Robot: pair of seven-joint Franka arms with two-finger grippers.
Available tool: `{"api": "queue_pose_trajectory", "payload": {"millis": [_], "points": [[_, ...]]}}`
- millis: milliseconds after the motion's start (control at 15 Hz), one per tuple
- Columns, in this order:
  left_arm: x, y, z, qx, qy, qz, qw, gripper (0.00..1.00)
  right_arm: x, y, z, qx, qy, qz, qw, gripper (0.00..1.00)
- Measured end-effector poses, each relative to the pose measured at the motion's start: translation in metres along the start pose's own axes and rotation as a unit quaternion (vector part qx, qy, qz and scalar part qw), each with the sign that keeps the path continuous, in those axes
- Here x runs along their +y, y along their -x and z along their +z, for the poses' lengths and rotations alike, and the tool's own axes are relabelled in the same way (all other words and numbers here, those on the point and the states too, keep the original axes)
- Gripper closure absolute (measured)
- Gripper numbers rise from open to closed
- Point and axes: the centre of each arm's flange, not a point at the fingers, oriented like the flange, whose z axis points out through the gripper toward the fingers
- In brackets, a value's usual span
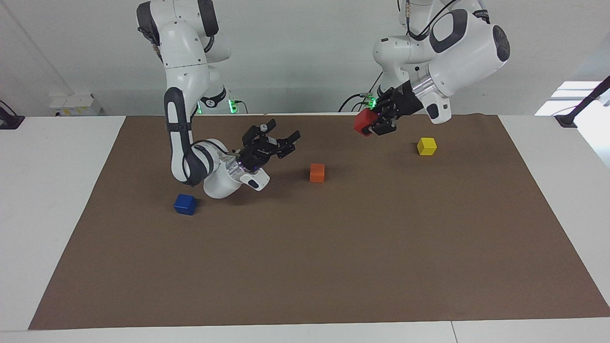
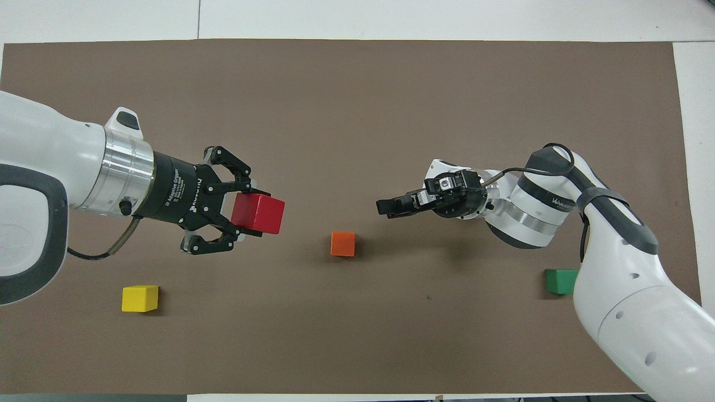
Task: Transfer red block to right arm and stack on blue block
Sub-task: 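Lift the red cube with the left gripper toward the right gripper, then close the right gripper on the red cube held by the left gripper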
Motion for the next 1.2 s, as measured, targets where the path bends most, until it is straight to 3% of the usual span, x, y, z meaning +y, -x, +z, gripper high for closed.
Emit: {"api": "queue_pose_trajectory", "payload": {"millis": [267,467,867,1200], "points": [[0.004,0.037,0.017,-0.045,0.03,-0.105,0.993,0.46,-0.001,-0.001,0.0,0.001,-0.001,-0.002,1.0,0.0],[0.001,0.058,0.028,-0.091,0.023,-0.118,0.989,0.46,0.0,-0.002,-0.001,0.007,0.003,-0.002,1.0,0.0],[-0.007,0.11,0.08,-0.115,0.097,-0.115,0.982,0.46,-0.001,-0.003,-0.003,0.01,0.005,-0.003,1.0,0.0],[-0.01,0.113,0.099,-0.133,0.146,-0.136,0.971,0.46,-0.001,-0.003,-0.003,0.01,0.005,-0.004,1.0,0.0]]}}
